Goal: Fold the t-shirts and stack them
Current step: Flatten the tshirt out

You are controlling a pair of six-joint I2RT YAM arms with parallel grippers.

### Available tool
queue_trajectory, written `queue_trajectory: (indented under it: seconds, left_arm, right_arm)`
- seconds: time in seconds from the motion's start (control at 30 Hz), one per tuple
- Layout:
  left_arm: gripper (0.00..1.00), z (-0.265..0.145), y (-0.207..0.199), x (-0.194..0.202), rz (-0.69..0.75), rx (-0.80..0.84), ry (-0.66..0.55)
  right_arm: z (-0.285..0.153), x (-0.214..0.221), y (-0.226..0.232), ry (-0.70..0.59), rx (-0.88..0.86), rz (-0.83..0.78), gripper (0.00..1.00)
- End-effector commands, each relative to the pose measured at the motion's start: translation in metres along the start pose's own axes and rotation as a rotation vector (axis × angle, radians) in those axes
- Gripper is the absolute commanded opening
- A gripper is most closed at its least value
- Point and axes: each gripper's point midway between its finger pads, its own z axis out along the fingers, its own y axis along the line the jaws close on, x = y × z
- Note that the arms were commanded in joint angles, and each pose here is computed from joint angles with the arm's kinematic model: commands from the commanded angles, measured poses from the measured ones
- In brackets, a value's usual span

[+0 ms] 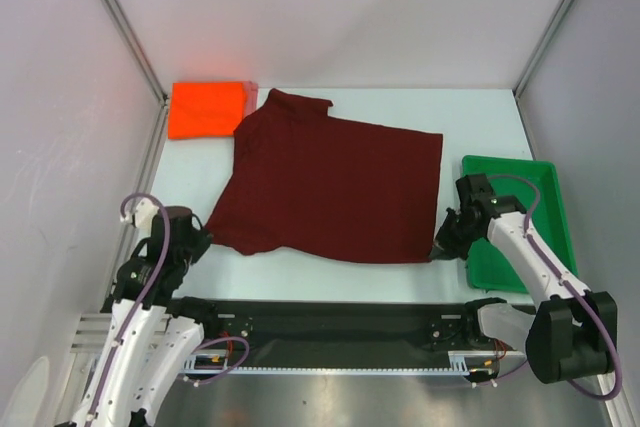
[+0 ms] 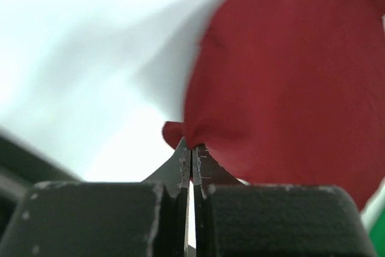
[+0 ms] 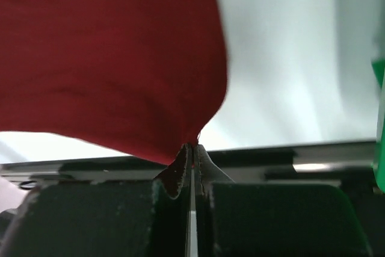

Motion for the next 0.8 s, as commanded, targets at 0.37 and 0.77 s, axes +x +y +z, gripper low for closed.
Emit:
queue_trajectory:
  seconds: [0.37,0.77]
  left_arm:
    - [0.02,-0.038,0.079,0.017,-0.226,-0.276,-0.008]
    - [0.0,-0.057,0.078,0.021,-0.292,-0.144,-0.003]
  right_arm:
    - [0.018,0.034,-0.038,0.065,0.177,0.05,0.0]
    - [0.016,0.039,-0.041,0.104,0.206,-0.003,0.0]
